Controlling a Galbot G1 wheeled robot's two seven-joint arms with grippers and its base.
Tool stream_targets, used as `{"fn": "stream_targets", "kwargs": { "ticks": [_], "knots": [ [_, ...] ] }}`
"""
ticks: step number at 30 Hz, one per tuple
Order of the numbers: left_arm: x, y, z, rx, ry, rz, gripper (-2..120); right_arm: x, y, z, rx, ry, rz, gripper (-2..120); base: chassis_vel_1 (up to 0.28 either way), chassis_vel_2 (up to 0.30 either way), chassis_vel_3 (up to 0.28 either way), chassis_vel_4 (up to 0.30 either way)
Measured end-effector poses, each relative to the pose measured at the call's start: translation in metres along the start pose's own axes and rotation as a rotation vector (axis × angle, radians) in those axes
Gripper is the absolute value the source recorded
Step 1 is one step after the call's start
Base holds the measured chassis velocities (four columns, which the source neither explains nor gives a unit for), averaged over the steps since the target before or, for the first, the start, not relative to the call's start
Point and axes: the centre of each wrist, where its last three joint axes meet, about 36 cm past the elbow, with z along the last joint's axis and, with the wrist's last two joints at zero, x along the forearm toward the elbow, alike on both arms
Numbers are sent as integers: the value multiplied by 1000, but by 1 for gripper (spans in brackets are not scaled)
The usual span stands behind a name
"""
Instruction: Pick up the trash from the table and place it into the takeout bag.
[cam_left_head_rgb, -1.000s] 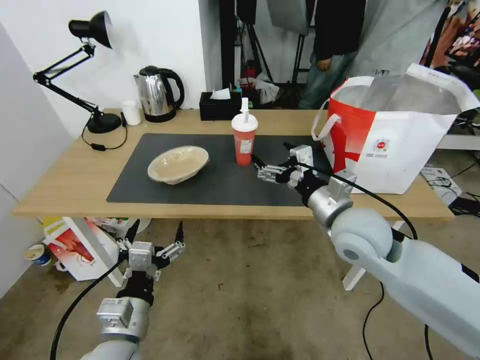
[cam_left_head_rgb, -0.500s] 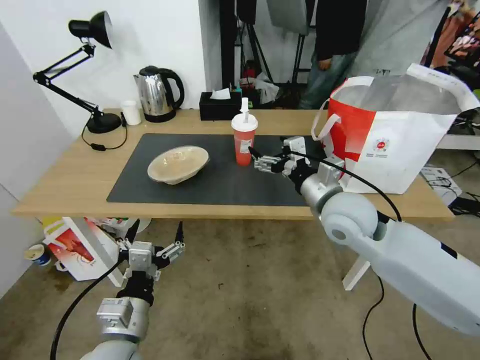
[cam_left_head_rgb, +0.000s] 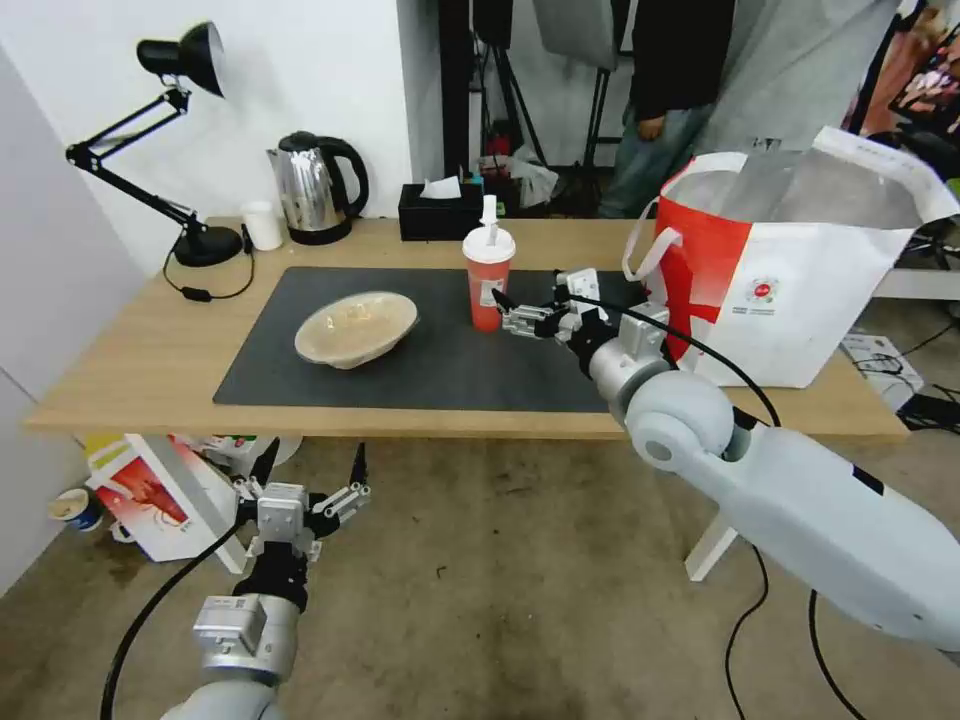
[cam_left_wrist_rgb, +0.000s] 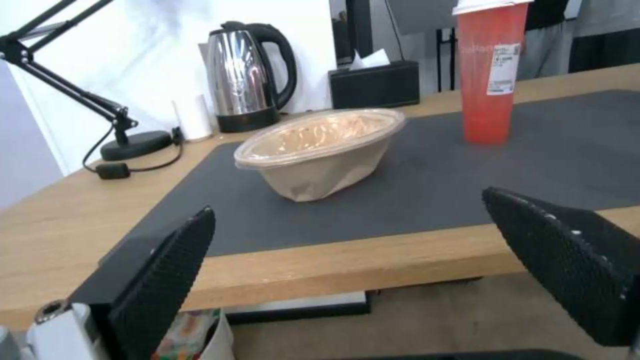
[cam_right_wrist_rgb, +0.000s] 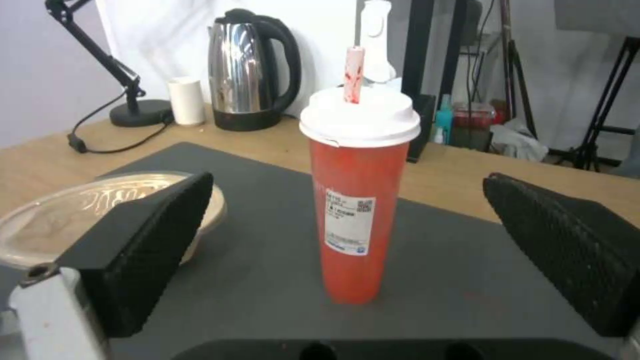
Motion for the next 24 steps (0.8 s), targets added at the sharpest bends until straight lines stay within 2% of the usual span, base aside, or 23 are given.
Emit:
{"fn": "stream_targets", "kwargs": {
  "ticks": [24],
  "knots": [
    [0,0,0,0,0,0,100,-25,4,11,4,36,-1,100,0,0,0,0]
  ]
}}
